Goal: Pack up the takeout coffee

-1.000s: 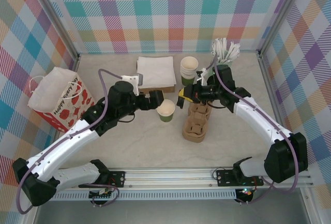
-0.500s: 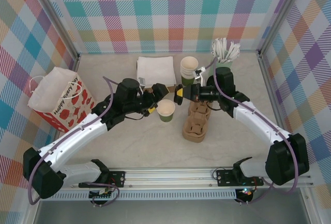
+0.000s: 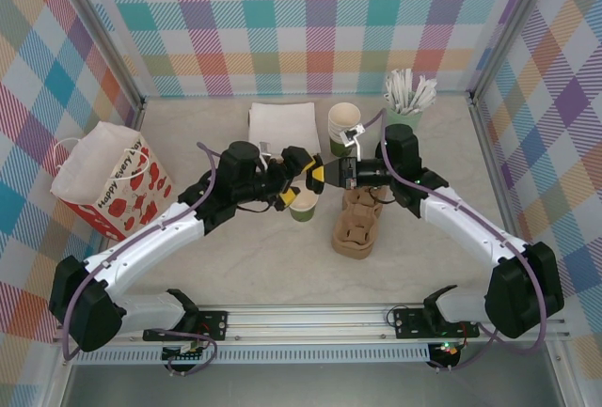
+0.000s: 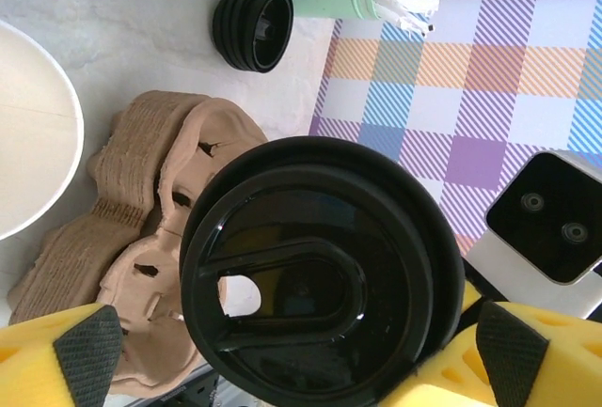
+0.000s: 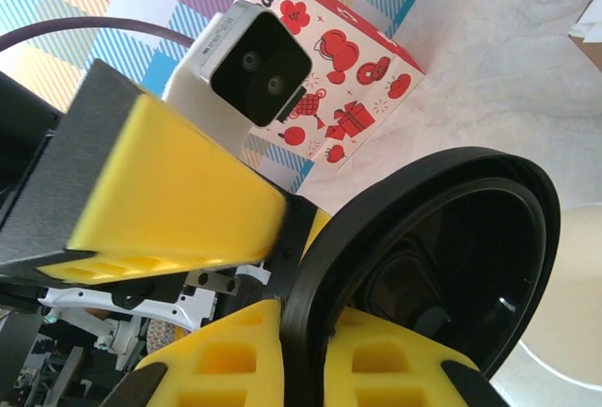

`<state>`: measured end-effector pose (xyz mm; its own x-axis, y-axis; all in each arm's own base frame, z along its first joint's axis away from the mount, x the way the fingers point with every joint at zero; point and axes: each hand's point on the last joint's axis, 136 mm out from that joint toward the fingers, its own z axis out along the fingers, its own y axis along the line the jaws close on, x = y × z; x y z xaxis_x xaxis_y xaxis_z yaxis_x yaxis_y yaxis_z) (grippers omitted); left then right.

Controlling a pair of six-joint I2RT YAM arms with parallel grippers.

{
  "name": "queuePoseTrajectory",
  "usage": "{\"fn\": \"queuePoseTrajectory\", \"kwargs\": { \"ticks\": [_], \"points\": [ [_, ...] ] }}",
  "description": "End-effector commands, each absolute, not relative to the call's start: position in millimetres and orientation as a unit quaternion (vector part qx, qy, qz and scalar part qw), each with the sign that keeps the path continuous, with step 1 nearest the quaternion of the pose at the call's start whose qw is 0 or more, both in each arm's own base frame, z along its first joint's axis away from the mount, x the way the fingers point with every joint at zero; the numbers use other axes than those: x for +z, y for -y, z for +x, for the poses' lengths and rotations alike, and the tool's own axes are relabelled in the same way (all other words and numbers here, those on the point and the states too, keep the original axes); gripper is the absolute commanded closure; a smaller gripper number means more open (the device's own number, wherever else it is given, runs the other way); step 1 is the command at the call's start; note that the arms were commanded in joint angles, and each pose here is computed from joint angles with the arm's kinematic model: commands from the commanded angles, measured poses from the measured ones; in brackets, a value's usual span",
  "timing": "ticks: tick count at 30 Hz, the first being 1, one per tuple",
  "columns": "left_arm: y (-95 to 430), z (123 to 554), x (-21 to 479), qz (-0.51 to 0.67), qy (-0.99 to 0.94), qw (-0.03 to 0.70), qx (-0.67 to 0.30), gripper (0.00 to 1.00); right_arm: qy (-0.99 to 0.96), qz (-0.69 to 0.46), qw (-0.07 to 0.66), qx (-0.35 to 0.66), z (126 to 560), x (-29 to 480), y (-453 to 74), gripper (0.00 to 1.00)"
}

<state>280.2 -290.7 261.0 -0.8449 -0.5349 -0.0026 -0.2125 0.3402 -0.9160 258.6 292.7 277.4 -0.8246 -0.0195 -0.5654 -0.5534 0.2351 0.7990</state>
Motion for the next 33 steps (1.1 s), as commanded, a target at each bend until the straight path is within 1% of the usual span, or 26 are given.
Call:
{"fn": "queuePoseTrajectory", "kwargs": {
  "ticks": [1, 7, 14, 20, 26, 29, 33],
  "points": [
    [292, 283, 264, -0.236, -0.794, 0.149, -0.540, 0.03, -0.731, -0.217, 0.240, 0.600, 255, 288, -299, 0.95],
    [296, 285, 265, -0.242, -0.782, 0.141, -0.556, 0.13, -0.724, -0.217, 0.241, 0.608, 254, 295, -302, 0.95],
    [298, 287, 271, -0.246, -0.775, 0.141, -0.565, 0.18, -0.721, -0.216, 0.237, 0.614, 253, 295, -307, 0.95],
    [299, 287, 277, -0.245, -0.768, 0.142, -0.575, 0.20, -0.722, -0.215, 0.230, 0.616, 251, 291, -311, 0.95],
    [298, 287, 280, -0.246, -0.766, 0.144, -0.577, 0.20, -0.723, -0.213, 0.226, 0.617, 250, 288, -312, 0.94],
    [298, 287, 281, -0.247, -0.764, 0.143, -0.578, 0.14, -0.722, -0.211, 0.224, 0.619, 249, 287, -312, 0.94],
    [299, 287, 283, -0.249, -0.760, 0.141, -0.583, 0.13, -0.722, -0.211, 0.224, 0.619, 249, 286, -312, 0.95]
  ]
}}
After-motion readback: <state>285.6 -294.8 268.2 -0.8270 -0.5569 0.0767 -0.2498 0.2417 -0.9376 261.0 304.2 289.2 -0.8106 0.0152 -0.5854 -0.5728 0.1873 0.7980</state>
